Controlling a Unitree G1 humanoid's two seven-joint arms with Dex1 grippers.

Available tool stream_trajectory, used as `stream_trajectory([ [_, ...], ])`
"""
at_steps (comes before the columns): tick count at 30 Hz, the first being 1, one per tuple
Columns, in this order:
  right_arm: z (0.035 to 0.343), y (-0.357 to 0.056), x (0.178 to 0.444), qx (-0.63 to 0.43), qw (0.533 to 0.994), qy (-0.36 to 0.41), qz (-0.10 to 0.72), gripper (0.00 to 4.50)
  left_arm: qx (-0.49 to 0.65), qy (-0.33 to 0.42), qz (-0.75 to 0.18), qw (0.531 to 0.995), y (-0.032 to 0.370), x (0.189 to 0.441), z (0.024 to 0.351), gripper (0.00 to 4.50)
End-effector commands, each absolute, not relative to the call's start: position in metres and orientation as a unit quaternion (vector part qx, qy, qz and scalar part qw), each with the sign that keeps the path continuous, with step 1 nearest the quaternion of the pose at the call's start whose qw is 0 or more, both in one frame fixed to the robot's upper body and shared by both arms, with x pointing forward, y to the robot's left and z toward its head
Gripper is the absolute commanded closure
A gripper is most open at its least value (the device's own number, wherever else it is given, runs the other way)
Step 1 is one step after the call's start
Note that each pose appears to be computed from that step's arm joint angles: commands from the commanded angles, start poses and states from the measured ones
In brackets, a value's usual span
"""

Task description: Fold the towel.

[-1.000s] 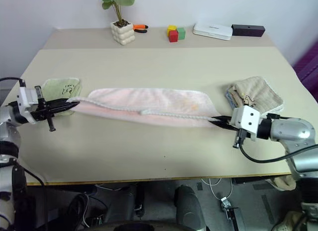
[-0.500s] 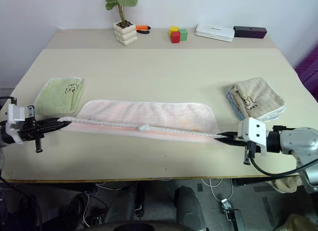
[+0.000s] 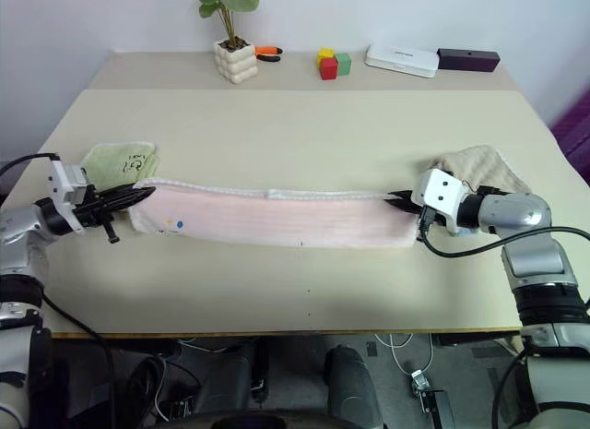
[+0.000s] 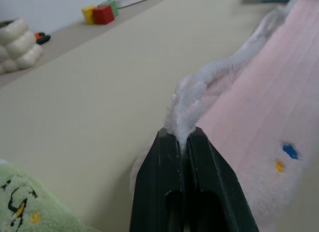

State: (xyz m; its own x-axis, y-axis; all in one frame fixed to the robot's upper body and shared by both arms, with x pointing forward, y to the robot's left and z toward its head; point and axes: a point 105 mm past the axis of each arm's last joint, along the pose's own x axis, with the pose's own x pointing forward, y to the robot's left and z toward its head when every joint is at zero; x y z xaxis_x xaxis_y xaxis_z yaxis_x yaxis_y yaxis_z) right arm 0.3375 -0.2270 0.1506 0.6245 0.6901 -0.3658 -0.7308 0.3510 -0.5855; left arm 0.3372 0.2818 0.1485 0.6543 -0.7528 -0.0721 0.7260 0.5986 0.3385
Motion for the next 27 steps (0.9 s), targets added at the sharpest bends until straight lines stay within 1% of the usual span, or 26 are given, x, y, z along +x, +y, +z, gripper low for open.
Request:
stream_trajectory([
  [1,0.161,-0.233,0.347,-0.386,0.828,0.010,0.407,4.50,0.198,-0.048,-0.393,0.897,0.281,0.346,0.155,4.48],
  [6,0.156,-0.236,0.356,-0.393,0.831,0.015,0.394,4.50,0.181,-0.036,-0.386,0.904,0.278,0.352,0.147,4.48],
  [13,0.149,-0.231,0.360,-0.376,0.837,0.024,0.397,4.50,0.138,-0.009,-0.371,0.918,0.281,0.357,0.136,4.48],
  [14,0.147,-0.230,0.359,-0.366,0.839,0.030,0.401,4.50,0.128,-0.003,-0.375,0.918,0.280,0.357,0.135,4.21],
  [16,0.144,-0.230,0.360,-0.369,0.838,0.036,0.400,3.89,0.120,0.003,-0.384,0.915,0.277,0.356,0.133,3.61],
  [17,0.144,-0.229,0.361,-0.364,0.841,0.037,0.399,3.56,0.122,-0.001,-0.382,0.916,0.276,0.357,0.133,3.14],
  [23,0.143,-0.232,0.365,-0.385,0.841,0.035,0.378,0.57,0.152,-0.023,-0.348,0.925,0.276,0.365,0.143,0.05],
  [24,0.145,-0.232,0.366,-0.383,0.844,0.033,0.374,0.14,0.148,-0.023,-0.347,0.926,0.276,0.366,0.144,0.00],
  [27,0.155,-0.236,0.372,-0.379,0.858,0.015,0.346,0.14,0.083,-0.039,-0.337,0.937,0.274,0.371,0.153,0.00],
])
